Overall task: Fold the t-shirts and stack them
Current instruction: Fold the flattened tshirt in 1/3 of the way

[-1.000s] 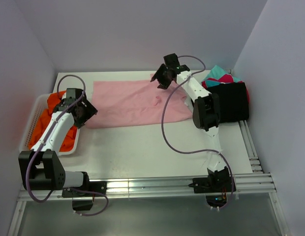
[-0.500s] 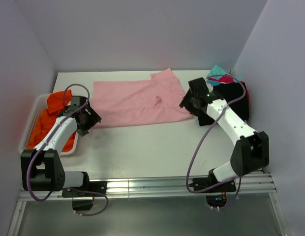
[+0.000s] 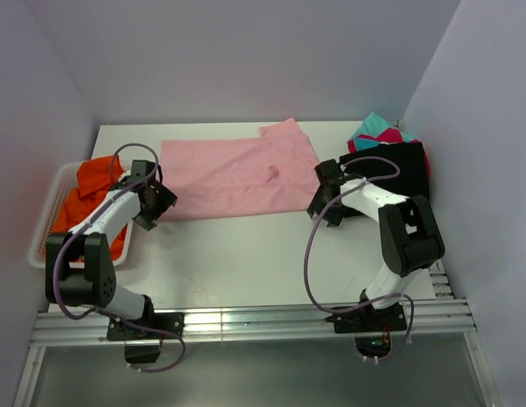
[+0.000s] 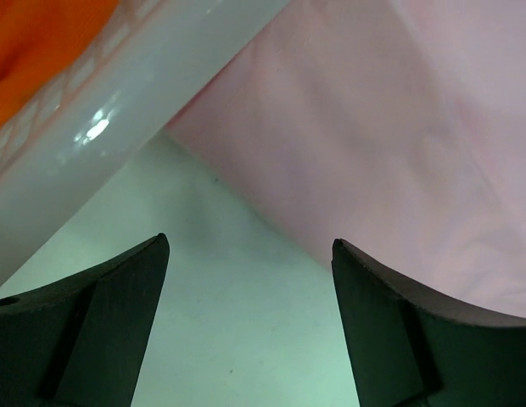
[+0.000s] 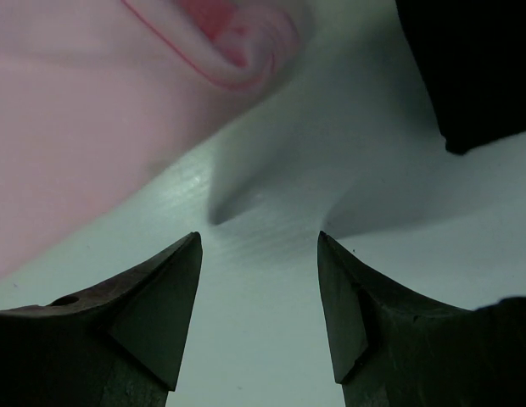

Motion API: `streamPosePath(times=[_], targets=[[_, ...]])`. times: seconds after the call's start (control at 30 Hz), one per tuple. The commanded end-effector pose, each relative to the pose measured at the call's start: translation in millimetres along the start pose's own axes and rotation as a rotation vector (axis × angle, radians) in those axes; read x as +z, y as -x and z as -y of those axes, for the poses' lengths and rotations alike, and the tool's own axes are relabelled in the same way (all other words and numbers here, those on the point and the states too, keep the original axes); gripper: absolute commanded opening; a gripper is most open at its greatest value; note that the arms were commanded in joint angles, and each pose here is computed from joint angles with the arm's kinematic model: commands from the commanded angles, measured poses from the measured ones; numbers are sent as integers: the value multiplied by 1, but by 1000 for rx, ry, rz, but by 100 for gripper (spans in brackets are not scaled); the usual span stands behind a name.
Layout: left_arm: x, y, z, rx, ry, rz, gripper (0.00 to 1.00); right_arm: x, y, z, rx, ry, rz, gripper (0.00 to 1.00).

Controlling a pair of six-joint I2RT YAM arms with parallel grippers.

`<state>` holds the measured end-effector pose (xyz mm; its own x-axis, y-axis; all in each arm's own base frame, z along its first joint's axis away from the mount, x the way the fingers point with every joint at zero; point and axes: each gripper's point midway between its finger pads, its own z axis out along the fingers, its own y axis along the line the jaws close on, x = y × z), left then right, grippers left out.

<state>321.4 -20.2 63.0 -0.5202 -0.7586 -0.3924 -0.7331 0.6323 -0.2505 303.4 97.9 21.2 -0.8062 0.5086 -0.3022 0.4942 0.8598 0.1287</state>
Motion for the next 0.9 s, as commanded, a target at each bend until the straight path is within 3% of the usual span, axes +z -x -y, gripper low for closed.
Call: streamPosePath(times=[0.0, 0.27, 0.6, 0.73, 0.77, 0.8, 0.83, 0.87], targets=[[17, 11, -10, -36, 76, 41, 84, -6, 42, -26, 9, 57, 104, 64], [32, 6, -9, -50, 89, 22, 82, -23, 74, -32, 40, 106, 164, 64], [49, 2, -7, -57, 123, -9, 76, 25, 76, -30, 34, 35, 106, 63], [56, -4, -9, -55, 138, -32, 67, 34, 74, -28, 43, 20, 91, 58], [56, -6, -10, -57, 137, -37, 63, 34, 75, -28, 45, 21, 93, 51], [57, -7, -11, -55, 138, -38, 57, 34, 76, -27, 45, 13, 95, 46], [59, -8, -12, -52, 143, -40, 42, 36, 76, -25, 41, -4, 92, 39], [60, -9, -13, -51, 147, -45, 33, 35, 77, -25, 38, -11, 90, 27]])
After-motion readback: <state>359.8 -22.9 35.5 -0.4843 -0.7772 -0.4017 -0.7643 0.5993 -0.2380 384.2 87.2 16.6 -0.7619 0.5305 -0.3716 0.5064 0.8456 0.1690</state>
